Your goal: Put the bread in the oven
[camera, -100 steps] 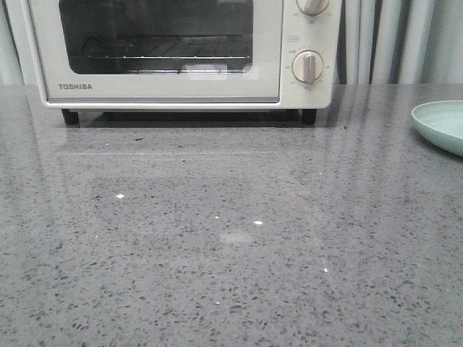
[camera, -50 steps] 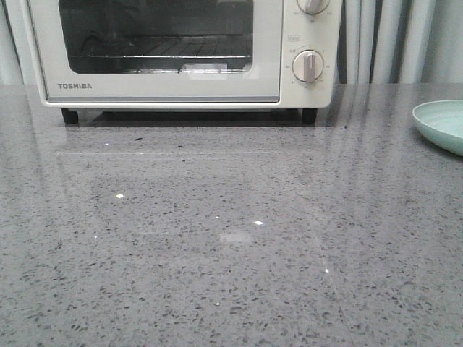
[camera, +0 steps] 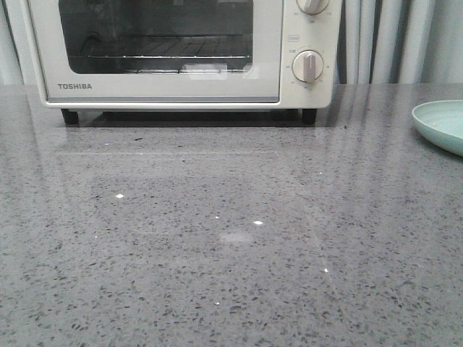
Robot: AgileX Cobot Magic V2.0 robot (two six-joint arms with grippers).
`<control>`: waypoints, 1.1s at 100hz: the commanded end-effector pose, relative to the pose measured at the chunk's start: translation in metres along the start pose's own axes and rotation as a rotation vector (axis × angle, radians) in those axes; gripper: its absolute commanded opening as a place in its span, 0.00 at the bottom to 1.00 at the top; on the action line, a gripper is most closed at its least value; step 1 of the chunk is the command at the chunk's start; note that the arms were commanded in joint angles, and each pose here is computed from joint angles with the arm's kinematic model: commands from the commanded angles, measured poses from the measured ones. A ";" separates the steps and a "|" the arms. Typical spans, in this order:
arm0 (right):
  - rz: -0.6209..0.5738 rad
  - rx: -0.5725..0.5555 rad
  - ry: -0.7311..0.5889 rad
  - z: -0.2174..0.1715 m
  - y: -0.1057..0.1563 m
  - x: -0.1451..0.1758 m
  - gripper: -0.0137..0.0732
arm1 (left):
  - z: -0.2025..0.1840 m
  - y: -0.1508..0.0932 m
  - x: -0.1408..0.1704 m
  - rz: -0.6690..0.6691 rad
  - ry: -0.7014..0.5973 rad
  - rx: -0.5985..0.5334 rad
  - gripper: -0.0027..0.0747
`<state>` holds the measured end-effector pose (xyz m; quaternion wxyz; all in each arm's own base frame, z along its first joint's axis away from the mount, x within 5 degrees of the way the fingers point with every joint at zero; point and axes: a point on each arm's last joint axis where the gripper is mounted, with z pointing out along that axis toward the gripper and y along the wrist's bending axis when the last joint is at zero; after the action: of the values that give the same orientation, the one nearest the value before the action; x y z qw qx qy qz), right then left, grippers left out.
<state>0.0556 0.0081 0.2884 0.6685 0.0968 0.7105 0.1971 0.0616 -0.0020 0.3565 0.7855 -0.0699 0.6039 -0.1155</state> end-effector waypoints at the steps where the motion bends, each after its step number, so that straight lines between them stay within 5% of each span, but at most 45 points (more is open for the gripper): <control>1: -0.046 -0.056 -0.073 0.003 0.014 -0.027 0.07 | 0.018 -0.008 -0.028 -0.002 -0.068 0.030 0.01; 47: -0.195 0.015 0.105 0.030 0.038 -0.080 0.07 | 0.106 -0.069 -0.029 -0.004 -0.002 0.362 0.01; 110: -0.234 0.046 0.118 0.028 0.044 -0.100 0.07 | 0.205 -0.118 0.014 0.017 0.262 0.380 0.01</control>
<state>0.0853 0.0126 0.3825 0.6099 0.0244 0.7843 0.1106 0.2497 -0.1223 0.4032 0.6680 0.1054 0.7055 -0.2117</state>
